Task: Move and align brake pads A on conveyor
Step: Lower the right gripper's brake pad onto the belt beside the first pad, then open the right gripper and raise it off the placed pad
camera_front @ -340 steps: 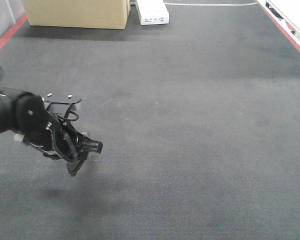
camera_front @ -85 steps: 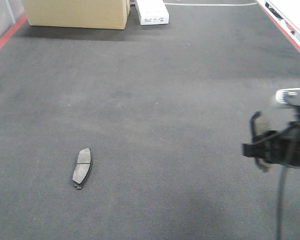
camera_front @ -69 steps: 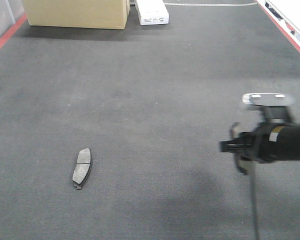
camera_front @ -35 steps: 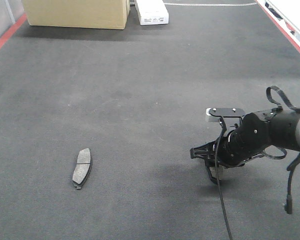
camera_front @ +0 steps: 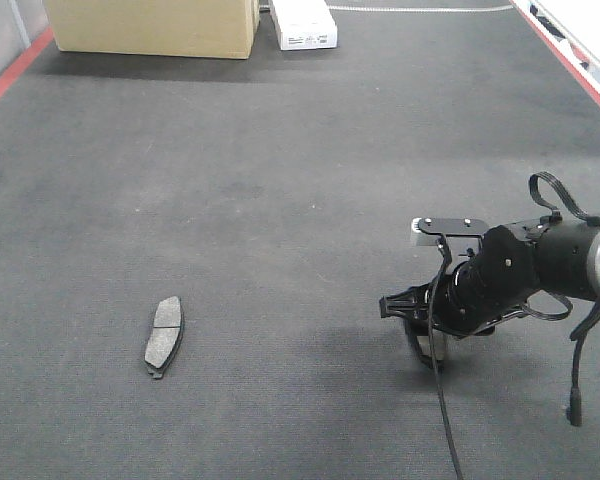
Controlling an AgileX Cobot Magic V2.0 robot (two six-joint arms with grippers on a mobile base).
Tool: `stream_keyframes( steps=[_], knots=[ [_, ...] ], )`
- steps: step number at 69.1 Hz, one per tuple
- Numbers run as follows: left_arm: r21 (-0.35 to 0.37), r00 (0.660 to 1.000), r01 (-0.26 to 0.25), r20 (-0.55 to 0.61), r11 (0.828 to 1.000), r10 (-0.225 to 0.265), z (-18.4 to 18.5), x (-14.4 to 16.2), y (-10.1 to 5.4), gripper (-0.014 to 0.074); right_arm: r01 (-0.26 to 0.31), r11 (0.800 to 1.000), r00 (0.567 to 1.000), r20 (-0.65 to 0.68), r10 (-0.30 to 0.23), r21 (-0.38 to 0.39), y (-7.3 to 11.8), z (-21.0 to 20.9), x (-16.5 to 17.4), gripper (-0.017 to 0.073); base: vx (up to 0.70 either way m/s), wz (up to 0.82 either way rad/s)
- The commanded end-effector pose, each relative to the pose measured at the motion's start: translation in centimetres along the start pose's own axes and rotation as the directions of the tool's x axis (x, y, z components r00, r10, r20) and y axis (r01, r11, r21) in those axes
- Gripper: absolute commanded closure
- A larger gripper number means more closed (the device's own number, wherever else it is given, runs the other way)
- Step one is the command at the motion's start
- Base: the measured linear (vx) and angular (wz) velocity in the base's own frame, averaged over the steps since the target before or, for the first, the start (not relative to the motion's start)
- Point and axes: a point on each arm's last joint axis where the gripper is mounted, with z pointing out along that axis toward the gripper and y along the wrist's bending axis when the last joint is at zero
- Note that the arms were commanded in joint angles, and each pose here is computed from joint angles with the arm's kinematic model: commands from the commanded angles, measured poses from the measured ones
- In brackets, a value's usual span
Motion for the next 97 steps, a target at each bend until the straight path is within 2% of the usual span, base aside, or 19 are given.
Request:
stream_keyframes(
  steps=[1, 7, 17, 25, 32, 44, 51, 59, 67, 76, 83, 90, 97],
  knots=[
    [0.03, 0.996, -0.009, 0.086, 1.0, 0.007, -0.2, -1.4, -0.3, 0.06, -0.012, 1.0, 0.993, 0.12, 0.015, -0.027, 0.3, -2.7, -1.5, 0.0046, 0.0, 0.0],
    [0.03, 0.996, -0.009, 0.086, 1.0, 0.007, -0.2, -1.4, -0.3, 0.06, -0.007, 0.999, 0.987, 0.161, 0.012, -0.036, 0.3, -4.7, -1.7, 0.0002, 0.0, 0.0],
    [0.03, 0.996, -0.009, 0.086, 1.0, 0.007, -0.2, -1.4, -0.3, 0.06, 0.038, 0.999, 0.972, 0.235, -0.031, -0.025, 0.2, -9.1, -1.4, -0.0002, 0.0, 0.0],
    [0.03, 0.996, -0.009, 0.086, 1.0, 0.007, -0.2, -1.4, -0.3, 0.06, 0.056, 0.998, 0.935, 0.352, -0.039, -0.039, -0.1, -12.9, -0.1, -0.0002, 0.0, 0.0],
    [0.03, 0.996, -0.009, 0.086, 1.0, 0.007, -0.2, -1.4, -0.3, 0.06, 0.063, 0.996, 0.884, 0.466, -0.026, -0.065, -0.7, -15.9, 2.4, -0.0001, 0.0, 0.0],
    [0.03, 0.996, -0.009, 0.086, 1.0, 0.007, -0.2, -1.4, -0.3, 0.06, 0.073, 0.994, 0.831, 0.557, -0.014, -0.085, -1.8, -18.6, 7.2, -0.0001, 0.0, 0.0],
    [0.03, 0.996, -0.009, 0.086, 1.0, 0.007, -0.2, -1.4, -0.3, 0.06, 0.093, 0.992, 0.778, 0.628, -0.017, -0.09, -2.5, -20.4, 9.9, -0.0001, 0.0, 0.0],
    [0.03, 0.996, -0.009, 0.086, 1.0, 0.007, -0.2, -1.4, -0.3, 0.06, 0.15, 0.988, 0.699, 0.711, -0.072, -0.048, -3.3, -21.9, 12.8, -0.0001, 0.0, 0.0],
    [0.03, 0.996, -0.009, 0.086, 1.0, 0.007, -0.2, -1.4, -0.3, 0.06, 0.164, 0.985, 0.617, 0.785, -0.059, -0.054, -3.9, -22.3, 15.4, 0.0018, 0.0, 0.0],
    [0.03, 0.996, -0.009, 0.086, 1.0, 0.007, -0.2, -1.4, -0.3, 0.06, 0.175, 0.983, 0.538, 0.842, -0.044, -0.06, -4.4, -22.1, 17.5, 0.011, 0.0, 0.0],
    [0.03, 0.996, -0.009, 0.086, 1.0, 0.007, -0.2, -1.4, -0.3, 0.06, 0.189, 0.981, 0.477, 0.878, -0.046, -0.052, -4.6, -22.3, 18.5, 0.0249, 0.0, 0.0],
    [0.03, 0.996, -0.009, 0.086, 1.0, 0.007, -0.2, -1.4, -0.3, 0.06, 0.203, 0.979, 0.45, 0.891, -0.067, -0.029, -4.7, -22.6, 18.9, 0.0406, 0.0, 0.0],
    [0.03, 0.996, -0.009, 0.086, 1.0, 0.007, -0.2, -1.4, -0.3, 0.06, 0.208, 0.978, 0.448, 0.89, -0.079, -0.018, -4.7, -22.6, 19.0, 0.0566, 0.0, 0.0]
  ],
)
